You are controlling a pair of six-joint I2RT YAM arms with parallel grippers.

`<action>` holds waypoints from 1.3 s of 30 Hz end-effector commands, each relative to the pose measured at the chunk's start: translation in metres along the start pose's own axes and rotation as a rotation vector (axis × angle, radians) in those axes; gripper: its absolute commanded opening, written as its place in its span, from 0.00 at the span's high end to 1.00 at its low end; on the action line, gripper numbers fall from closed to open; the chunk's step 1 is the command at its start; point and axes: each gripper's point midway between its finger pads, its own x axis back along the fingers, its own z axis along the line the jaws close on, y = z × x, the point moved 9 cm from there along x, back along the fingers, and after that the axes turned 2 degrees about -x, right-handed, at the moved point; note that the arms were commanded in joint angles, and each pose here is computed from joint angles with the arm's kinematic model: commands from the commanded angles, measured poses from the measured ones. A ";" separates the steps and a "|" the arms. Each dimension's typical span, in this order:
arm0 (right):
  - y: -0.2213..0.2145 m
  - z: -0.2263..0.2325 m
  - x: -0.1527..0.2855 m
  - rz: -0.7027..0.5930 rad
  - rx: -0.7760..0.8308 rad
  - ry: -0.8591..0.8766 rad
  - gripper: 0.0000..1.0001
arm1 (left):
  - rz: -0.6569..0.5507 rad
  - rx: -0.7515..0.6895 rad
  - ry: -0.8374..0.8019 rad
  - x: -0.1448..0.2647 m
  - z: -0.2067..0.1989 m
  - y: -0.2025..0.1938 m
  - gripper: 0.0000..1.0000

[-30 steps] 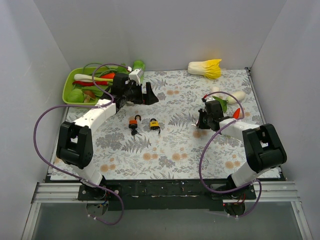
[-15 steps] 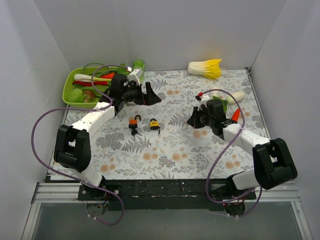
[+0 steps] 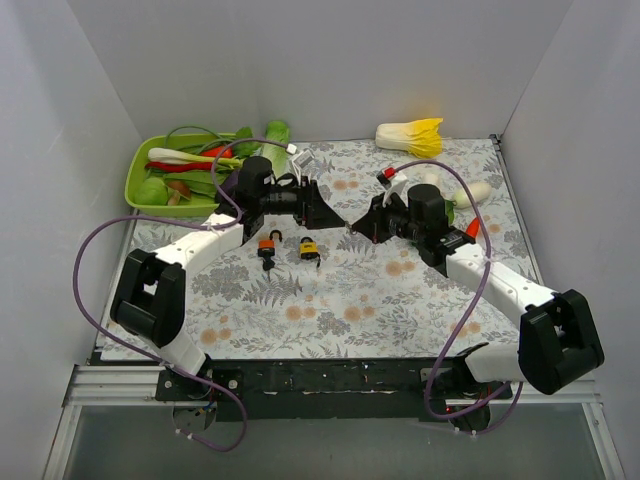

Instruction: Unlock with the key

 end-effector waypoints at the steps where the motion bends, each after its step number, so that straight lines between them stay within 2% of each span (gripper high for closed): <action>1: 0.026 0.018 0.006 -0.086 0.041 0.062 0.99 | 0.002 -0.061 -0.036 -0.002 -0.012 0.005 0.34; 4: 0.028 0.022 0.008 -0.092 0.050 0.067 0.99 | 0.013 -0.052 -0.037 -0.005 -0.012 0.002 0.43; 9: 0.029 0.025 0.012 -0.099 0.063 0.063 0.99 | 0.036 -0.053 -0.015 -0.014 -0.013 -0.004 0.50; 19: 0.030 0.032 0.015 -0.102 0.083 0.082 0.99 | 0.040 -0.027 0.057 -0.022 -0.006 -0.009 0.51; 26: 0.028 0.036 0.013 -0.094 0.094 0.099 0.99 | 0.033 -0.011 0.046 -0.024 -0.005 -0.012 0.54; 29: 0.026 0.035 0.011 -0.088 0.092 0.100 0.99 | 0.040 0.000 0.033 -0.025 -0.005 -0.013 0.60; 32: 0.026 0.035 0.011 -0.088 0.087 0.099 0.99 | 0.046 0.000 0.022 -0.026 -0.006 -0.014 0.71; 33: 0.025 0.034 0.010 -0.083 0.085 0.096 0.99 | 0.049 -0.001 0.019 -0.026 -0.007 -0.015 0.81; 36: 0.024 0.034 0.010 -0.089 0.077 0.098 0.99 | 0.057 0.000 0.011 -0.027 -0.006 -0.016 0.96; 39: 0.024 0.034 0.010 -0.093 0.069 0.092 0.99 | 0.067 0.011 0.008 -0.028 -0.005 -0.016 0.97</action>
